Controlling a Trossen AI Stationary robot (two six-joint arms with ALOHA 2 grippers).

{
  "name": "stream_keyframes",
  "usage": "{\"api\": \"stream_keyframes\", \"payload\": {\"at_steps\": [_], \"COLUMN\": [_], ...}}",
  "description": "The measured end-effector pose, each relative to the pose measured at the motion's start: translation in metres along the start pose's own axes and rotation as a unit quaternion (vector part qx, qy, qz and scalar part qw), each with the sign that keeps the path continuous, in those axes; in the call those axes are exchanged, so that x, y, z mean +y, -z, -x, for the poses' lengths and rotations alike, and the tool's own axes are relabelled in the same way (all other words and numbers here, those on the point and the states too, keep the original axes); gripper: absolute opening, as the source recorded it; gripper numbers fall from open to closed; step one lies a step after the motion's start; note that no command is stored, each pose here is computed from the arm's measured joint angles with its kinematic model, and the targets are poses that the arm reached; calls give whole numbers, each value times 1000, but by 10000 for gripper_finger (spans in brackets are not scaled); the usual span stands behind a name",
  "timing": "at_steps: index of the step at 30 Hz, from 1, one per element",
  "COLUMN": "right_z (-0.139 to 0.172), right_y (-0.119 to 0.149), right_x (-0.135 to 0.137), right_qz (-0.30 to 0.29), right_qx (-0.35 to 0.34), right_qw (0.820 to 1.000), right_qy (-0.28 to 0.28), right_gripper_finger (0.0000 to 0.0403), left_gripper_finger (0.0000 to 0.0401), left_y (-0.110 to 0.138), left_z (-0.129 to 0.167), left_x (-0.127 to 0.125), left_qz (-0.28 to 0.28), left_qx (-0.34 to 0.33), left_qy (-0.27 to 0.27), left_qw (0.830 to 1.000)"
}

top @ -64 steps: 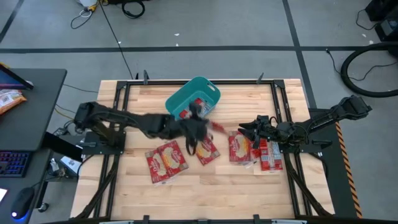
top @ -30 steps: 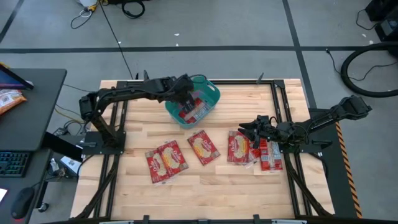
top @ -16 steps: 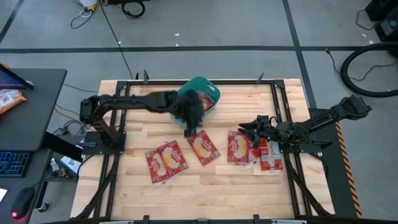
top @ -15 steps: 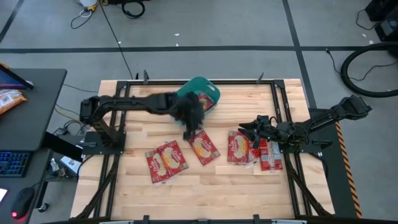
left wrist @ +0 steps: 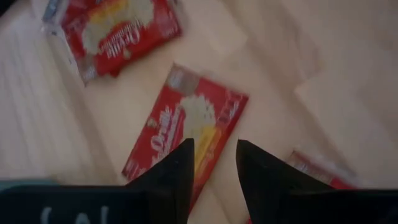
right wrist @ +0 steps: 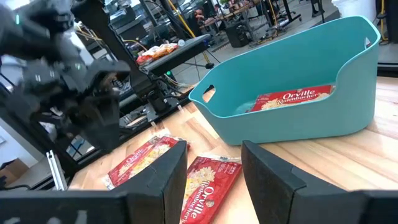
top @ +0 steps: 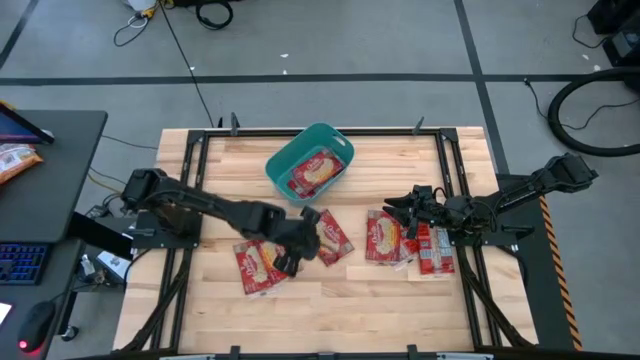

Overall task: Sort popcorn bags into baskets
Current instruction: Put the red popcorn bag into the green container

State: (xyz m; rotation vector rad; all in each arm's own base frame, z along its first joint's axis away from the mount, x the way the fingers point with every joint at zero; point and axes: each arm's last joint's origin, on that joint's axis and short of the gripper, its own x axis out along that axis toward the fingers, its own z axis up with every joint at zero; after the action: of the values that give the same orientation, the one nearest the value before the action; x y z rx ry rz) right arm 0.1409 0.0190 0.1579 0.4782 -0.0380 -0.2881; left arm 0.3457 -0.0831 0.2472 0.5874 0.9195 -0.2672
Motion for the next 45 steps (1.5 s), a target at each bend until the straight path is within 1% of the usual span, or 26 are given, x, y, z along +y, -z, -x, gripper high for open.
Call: {"api": "stream_keyframes", "payload": {"at_steps": [5, 11, 14, 17, 21, 26, 33, 42, 45], "right_z": [0, 0, 0, 0, 0, 0, 0, 0, 0], "right_y": [0, 0, 0, 0, 0, 0, 0, 0, 0], "right_x": [0, 0, 0, 0, 0, 0, 0, 0, 0], "right_qz": [0, 0, 0, 0, 0, 0, 0, 0, 0], "right_qx": [0, 0, 0, 0, 0, 0, 0, 0, 0], "right_qw": [1000, 1000, 1000, 1000, 1000, 1000, 1000, 1000, 1000], "right_qy": [0, 0, 0, 0, 0, 0, 0, 0, 0], "right_gripper_finger": [158, 158, 158, 158, 158, 158, 158, 158, 158], "left_gripper_finger": [164, 216, 227, 227, 219, 216, 215, 215, 215], "left_y": [8, 13, 16, 21, 27, 36, 50, 55, 55], "left_z": [-8, -11, -14, -16, -20, -25, -31, -27, -27], "left_x": [-21, -39, -45, -49, -51, -55, -61, -71, -72], "left_qz": [-32, -53, -61, -70, -71, -57, -66, -72, -76], "left_qx": [35, 48, 53, 59, 66, 82, 106, 137, 136], "left_qy": [-38, -27, -21, -17, -15, -10, 0, 15, 15], "left_qw": [998, 997, 996, 996, 995, 995, 992, 988, 988]}}
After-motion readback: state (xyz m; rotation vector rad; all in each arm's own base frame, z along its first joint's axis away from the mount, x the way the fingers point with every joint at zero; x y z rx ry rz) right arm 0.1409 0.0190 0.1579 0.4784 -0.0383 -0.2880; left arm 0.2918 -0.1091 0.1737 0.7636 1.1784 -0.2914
